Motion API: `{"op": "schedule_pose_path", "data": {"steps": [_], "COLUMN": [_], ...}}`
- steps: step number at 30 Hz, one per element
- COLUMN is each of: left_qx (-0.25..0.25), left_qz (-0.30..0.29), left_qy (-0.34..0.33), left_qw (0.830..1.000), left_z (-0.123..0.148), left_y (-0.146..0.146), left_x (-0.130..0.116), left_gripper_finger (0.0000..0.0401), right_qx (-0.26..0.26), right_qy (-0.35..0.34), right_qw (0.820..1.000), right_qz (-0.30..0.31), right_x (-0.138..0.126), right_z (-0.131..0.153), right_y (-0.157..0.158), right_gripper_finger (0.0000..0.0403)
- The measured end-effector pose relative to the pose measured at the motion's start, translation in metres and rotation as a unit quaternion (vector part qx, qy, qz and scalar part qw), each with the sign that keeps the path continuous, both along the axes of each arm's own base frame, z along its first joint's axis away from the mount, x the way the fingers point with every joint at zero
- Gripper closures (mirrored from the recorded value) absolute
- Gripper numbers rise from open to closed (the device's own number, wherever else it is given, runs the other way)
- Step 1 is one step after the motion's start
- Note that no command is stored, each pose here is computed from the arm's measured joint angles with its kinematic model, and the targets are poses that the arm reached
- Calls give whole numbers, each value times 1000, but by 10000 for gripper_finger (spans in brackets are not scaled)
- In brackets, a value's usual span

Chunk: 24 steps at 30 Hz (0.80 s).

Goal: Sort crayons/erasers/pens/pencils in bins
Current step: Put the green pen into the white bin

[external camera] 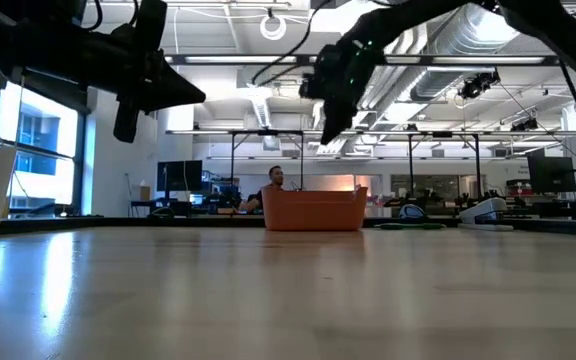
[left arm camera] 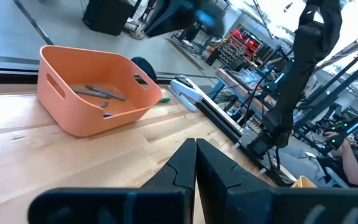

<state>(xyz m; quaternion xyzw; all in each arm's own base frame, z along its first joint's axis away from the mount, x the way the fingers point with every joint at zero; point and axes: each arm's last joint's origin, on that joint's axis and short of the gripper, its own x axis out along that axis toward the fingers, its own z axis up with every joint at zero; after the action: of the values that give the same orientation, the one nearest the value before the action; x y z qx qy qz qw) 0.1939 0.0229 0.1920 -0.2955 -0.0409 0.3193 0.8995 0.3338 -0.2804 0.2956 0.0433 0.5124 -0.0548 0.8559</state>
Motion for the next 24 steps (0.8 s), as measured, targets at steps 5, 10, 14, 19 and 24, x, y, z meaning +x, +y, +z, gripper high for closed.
{"op": "schedule_pose_path", "data": {"steps": [5, 10, 14, 19, 24], "left_qx": [2, 3, 1, -3, -6], "left_qz": [0, 0, 0, -19, -35], "left_qy": [1, 4, 3, 3, 8], "left_qw": [1000, 1000, 1000, 1000, 999], "left_z": [0, 0, 0, -1, -2], "left_y": [0, 0, 0, -1, -2], "left_x": [0, 0, 0, 1, 1], "left_gripper_finger": [401, 401, 401, 401, 401], "right_qx": [14, 19, 20, 18, 20], "right_qy": [-26, -5, 13, 63, 102], "right_qw": [999, 999, 998, 995, 991], "right_qz": [-15, -35, -55, -76, -86], "right_x": [-35, -74, -110, -129, -121], "right_z": [14, -9, -34, -69, -95], "right_y": [1, 23, 47, 62, 50], "right_gripper_finger": [396, 401, 402, 403, 403]}}
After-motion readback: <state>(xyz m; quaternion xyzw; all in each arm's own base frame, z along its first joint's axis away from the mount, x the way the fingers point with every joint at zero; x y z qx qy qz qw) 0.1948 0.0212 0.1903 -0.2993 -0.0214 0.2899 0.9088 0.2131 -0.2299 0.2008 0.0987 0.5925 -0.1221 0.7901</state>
